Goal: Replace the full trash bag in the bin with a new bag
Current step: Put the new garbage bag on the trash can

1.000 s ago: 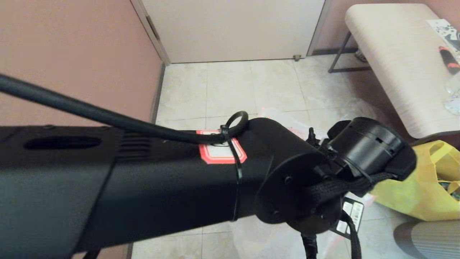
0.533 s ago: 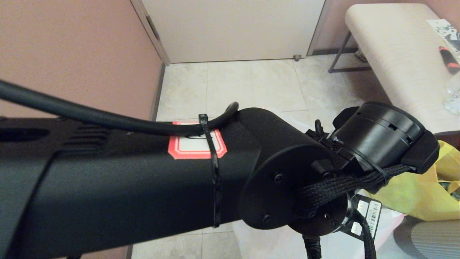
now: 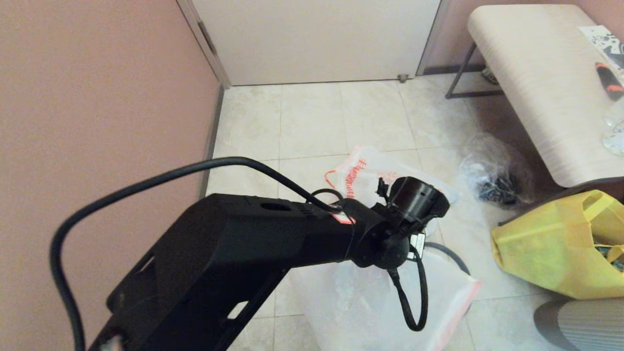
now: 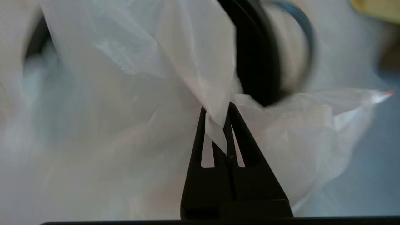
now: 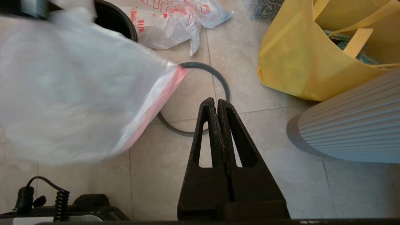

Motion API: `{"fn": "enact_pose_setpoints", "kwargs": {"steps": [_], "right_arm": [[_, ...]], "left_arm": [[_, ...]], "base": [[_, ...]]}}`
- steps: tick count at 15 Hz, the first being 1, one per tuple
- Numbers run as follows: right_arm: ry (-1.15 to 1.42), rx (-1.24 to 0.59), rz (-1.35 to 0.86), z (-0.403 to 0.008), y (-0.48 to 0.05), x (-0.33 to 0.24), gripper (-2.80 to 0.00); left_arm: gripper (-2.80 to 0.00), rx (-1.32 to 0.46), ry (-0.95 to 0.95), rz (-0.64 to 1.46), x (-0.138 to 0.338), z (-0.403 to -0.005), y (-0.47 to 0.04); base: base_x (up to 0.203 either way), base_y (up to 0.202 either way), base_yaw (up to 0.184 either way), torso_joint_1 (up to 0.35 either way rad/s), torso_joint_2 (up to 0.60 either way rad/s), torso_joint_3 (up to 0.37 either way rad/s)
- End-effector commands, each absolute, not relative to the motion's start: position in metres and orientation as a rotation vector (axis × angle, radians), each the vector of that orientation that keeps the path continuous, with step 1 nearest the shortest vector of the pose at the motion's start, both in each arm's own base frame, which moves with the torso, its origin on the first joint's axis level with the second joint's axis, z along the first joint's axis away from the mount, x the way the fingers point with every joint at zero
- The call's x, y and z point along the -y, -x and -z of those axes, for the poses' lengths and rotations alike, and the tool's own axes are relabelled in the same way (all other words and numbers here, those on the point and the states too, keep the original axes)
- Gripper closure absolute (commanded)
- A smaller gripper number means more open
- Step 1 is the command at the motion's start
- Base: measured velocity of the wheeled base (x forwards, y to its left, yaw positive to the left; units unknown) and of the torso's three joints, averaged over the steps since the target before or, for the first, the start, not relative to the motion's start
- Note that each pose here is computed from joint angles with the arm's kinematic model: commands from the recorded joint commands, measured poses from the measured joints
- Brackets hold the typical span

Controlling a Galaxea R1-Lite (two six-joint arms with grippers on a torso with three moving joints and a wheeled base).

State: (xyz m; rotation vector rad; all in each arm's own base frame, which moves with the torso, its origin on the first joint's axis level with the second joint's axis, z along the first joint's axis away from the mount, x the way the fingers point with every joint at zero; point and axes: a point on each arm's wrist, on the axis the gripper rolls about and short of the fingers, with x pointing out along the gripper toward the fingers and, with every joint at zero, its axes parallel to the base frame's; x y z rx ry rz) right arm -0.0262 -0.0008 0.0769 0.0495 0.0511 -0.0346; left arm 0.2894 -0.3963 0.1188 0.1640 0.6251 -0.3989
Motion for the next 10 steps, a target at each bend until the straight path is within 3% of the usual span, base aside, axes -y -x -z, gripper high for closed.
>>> {"fn": "enact_pose_setpoints", "kwargs": {"steps": [1,7,10], "right_arm": [[-0.050,-0.053,0.035,-0.077,0.026,0.001,0.00],[-0.050,-0.053,0.035,-0.077,0.026,0.001,0.00],[-0.050,-0.053,0.035,-0.077,0.026,0.001,0.00]], "left_arm": [[0.00,-0.594,-0.206,0.380,0.401,-0.067,-0.319],[0.00,-0.438,-0.471,0.351,0.387,0.029,-0.376],[0.00,-0.449,-0.496,0.332,0.380,0.041,-0.382]], "base": [[0.000,0.000,0.000,0.000,0.00,0.000],[0.000,0.000,0.000,0.000,0.00,0.000],[0.000,0.000,0.000,0.000,0.00,0.000]]}}
